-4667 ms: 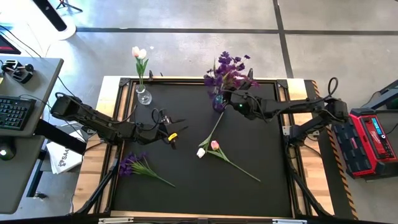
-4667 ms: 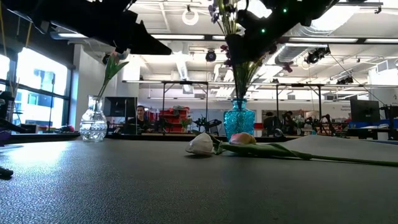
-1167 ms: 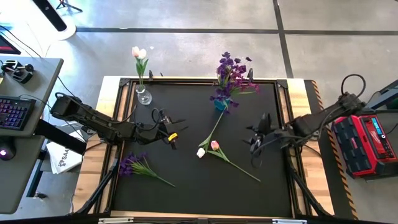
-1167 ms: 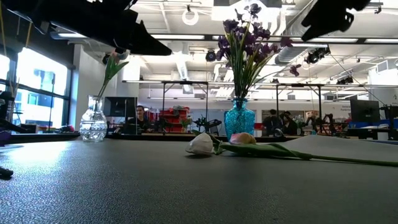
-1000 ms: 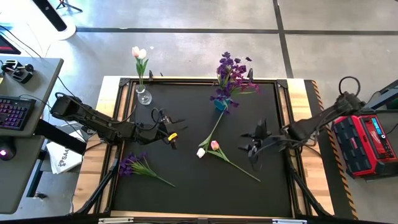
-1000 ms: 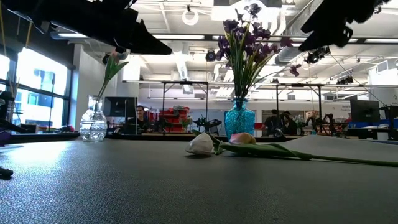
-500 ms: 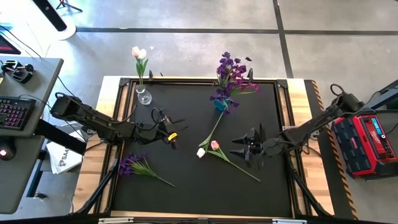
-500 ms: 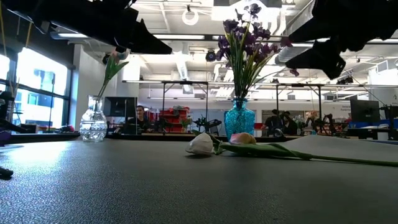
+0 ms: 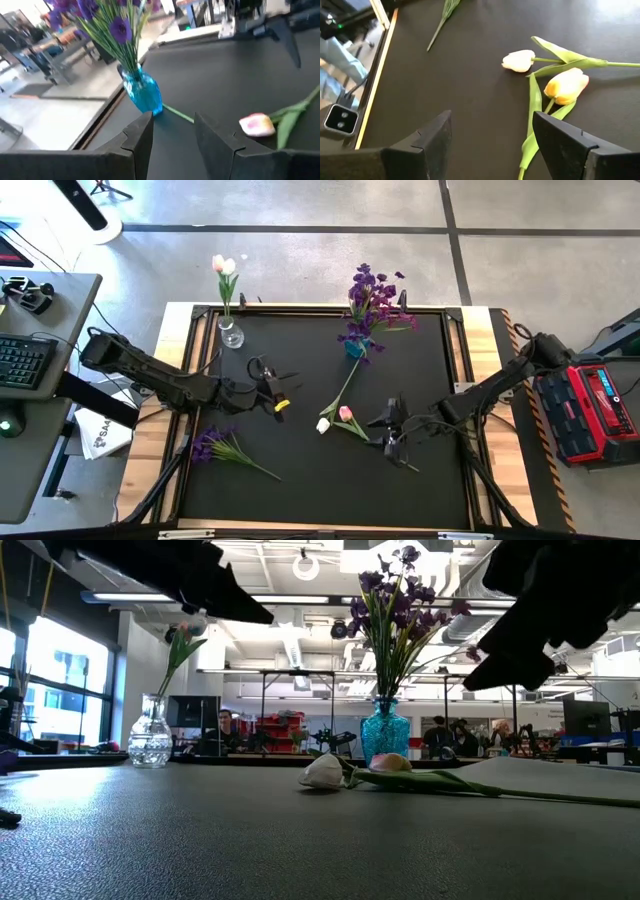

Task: Sort flowers into vase by color
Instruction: Put the pink tulip into the transparent vase

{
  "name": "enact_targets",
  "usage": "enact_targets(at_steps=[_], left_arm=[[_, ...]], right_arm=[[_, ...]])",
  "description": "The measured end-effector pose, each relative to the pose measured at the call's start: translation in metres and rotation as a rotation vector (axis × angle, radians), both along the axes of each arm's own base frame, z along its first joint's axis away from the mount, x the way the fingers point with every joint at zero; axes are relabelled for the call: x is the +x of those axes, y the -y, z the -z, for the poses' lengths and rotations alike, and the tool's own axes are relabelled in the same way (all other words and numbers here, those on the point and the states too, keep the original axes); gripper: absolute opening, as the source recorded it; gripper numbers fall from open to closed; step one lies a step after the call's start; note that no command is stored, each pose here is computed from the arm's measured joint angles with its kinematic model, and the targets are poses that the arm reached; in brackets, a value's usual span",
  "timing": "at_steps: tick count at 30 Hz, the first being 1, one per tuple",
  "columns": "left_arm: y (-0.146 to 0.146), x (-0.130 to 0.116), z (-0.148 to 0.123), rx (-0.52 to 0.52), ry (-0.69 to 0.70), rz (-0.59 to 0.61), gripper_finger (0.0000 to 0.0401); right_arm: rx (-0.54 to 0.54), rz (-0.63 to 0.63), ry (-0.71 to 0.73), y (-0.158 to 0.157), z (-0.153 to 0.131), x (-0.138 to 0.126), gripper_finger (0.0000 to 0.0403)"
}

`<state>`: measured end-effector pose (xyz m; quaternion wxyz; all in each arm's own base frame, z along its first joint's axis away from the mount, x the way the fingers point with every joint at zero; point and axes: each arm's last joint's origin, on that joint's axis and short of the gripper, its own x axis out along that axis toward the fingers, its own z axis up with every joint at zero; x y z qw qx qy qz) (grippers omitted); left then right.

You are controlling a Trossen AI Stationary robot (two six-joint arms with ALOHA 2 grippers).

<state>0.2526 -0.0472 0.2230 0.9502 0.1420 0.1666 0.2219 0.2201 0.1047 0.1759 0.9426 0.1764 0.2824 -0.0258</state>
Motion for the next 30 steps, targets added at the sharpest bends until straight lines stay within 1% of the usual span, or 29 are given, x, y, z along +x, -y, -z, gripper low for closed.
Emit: enact_targets(at_steps=[5,7,9,11,15,18,21,23,27,30], left_arm=[[0.008,-0.007,-0.012,-0.089,-0.049,-0.007,0.0133],[0.008,-0.012,-0.015,-0.158,-0.044,-0.030,0.0133],[0.006,-0.022,-0.015,-0.211,-0.078,-0.065,0.0133],[0.001,-0.035,-0.013,-0.271,-0.123,-0.133,0.0133],[-0.015,-0.063,-0.007,-0.398,-0.187,-0.340,0.0133],[-0.022,-0.078,0.000,-0.459,-0.238,-0.494,0.0133],[-0.025,-0.089,0.008,-0.514,-0.294,-0.590,0.0133],[-0.025,-0.093,0.017,-0.548,-0.334,-0.606,0.0133],[-0.023,-0.095,0.033,-0.610,-0.391,-0.564,0.0139],[-0.022,-0.093,0.044,-0.653,-0.375,-0.530,0.0151]], right_arm=[[-0.053,0.014,-0.050,-0.002,-0.016,0.005,0.0249],[-0.080,0.020,-0.046,-0.002,-0.020,0.007,0.0249],[-0.111,0.027,-0.032,-0.002,-0.022,0.008,0.0249],[-0.136,0.039,-0.026,-0.001,-0.023,0.008,0.0249],[-0.156,0.066,-0.019,0.000,-0.023,0.008,0.0249],[-0.176,0.097,-0.010,0.001,-0.023,0.008,0.0249],[-0.197,0.124,-0.002,0.002,-0.023,0.008,0.0249],[-0.207,0.137,0.002,0.002,-0.023,0.008,0.0249],[-0.227,0.141,0.004,0.003,-0.023,0.008,0.0249],[-0.241,0.143,0.000,0.005,-0.023,0.010,0.0249]])
